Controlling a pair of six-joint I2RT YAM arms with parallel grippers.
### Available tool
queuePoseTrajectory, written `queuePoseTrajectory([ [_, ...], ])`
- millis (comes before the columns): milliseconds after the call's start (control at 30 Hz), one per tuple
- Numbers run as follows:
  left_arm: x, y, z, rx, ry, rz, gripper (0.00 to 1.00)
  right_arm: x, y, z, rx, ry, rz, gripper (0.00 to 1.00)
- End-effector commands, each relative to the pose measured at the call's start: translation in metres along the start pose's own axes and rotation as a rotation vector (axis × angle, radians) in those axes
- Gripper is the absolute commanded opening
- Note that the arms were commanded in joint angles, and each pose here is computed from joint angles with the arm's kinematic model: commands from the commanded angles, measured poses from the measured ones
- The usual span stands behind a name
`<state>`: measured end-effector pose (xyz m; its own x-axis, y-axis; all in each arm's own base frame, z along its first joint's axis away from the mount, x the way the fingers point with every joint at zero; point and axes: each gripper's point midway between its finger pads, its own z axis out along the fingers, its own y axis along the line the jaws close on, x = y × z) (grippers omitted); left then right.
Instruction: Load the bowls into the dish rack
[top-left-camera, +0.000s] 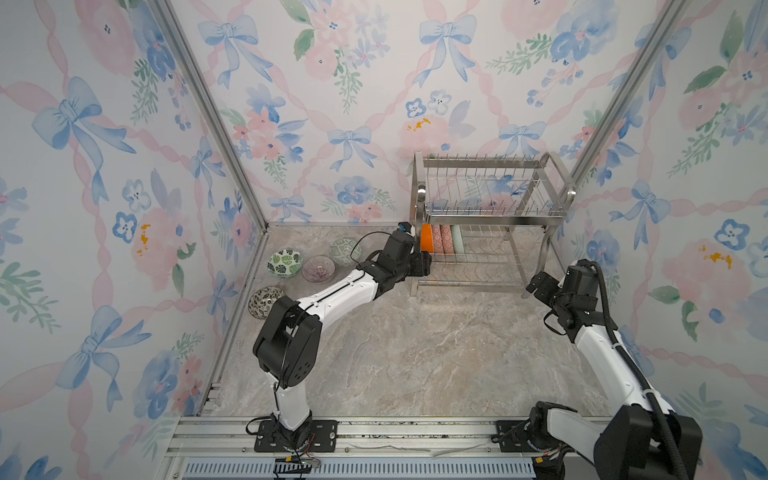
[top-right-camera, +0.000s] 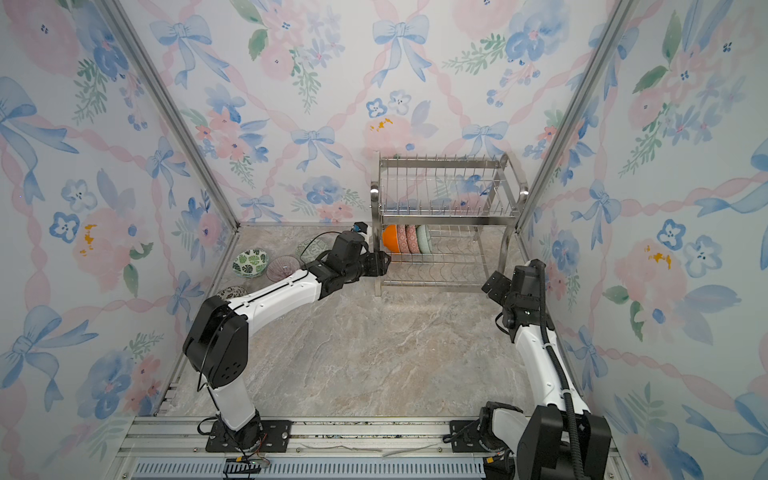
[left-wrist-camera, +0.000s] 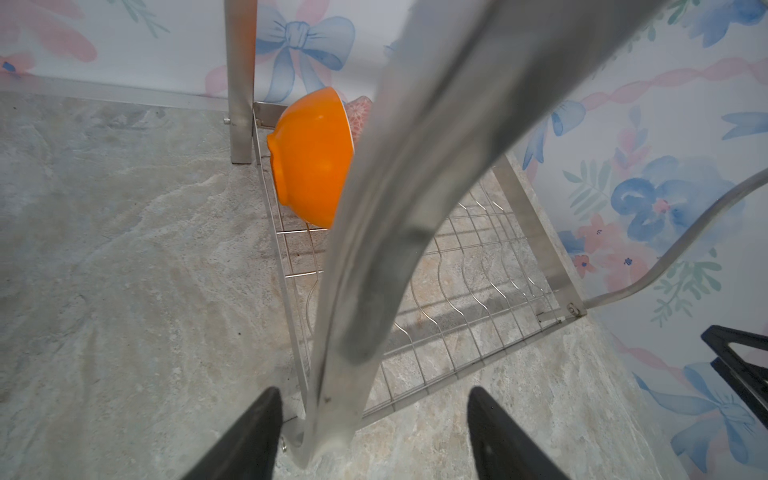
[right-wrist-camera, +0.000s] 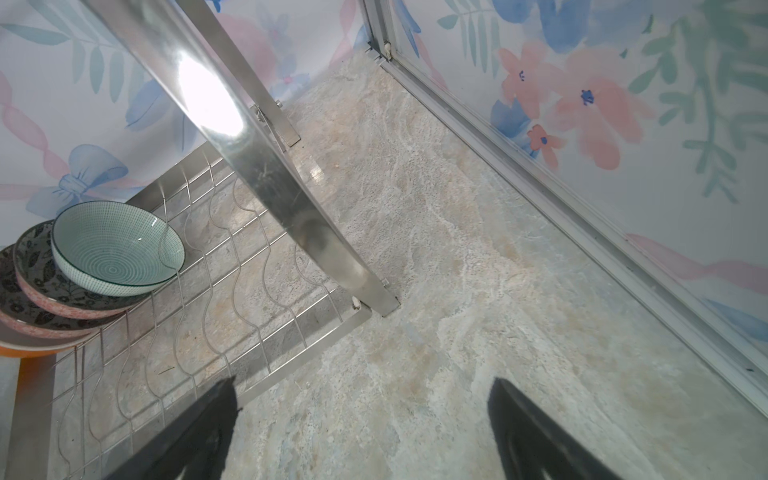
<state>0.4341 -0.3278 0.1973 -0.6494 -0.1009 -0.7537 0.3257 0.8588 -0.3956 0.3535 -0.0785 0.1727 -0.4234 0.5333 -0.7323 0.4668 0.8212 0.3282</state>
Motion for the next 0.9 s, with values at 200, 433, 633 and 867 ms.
queuePoseTrajectory([
  [200, 0.0, 0.008, 0.011, -0.032, 0.013, 0.023, 0.35, -0.042, 0.023, 0.034, -0.155, -0.056, -0.012, 0.99],
  [433, 0.001, 0.008, 0.018, -0.016, 0.029, 0.021, 0.08, -0.051, 0.034, 0.05, -0.218, -0.071, -0.037, 1.0],
  [633, -0.005, 0.013, 0.012, -0.019, 0.019, 0.007, 0.0, -0.056, 0.04, 0.063, -0.236, -0.06, -0.044, 0.95],
  [867, -0.014, 0.028, -0.008, -0.035, -0.006, -0.02, 0.0, -0.052, 0.052, 0.073, -0.284, -0.031, -0.038, 0.9],
])
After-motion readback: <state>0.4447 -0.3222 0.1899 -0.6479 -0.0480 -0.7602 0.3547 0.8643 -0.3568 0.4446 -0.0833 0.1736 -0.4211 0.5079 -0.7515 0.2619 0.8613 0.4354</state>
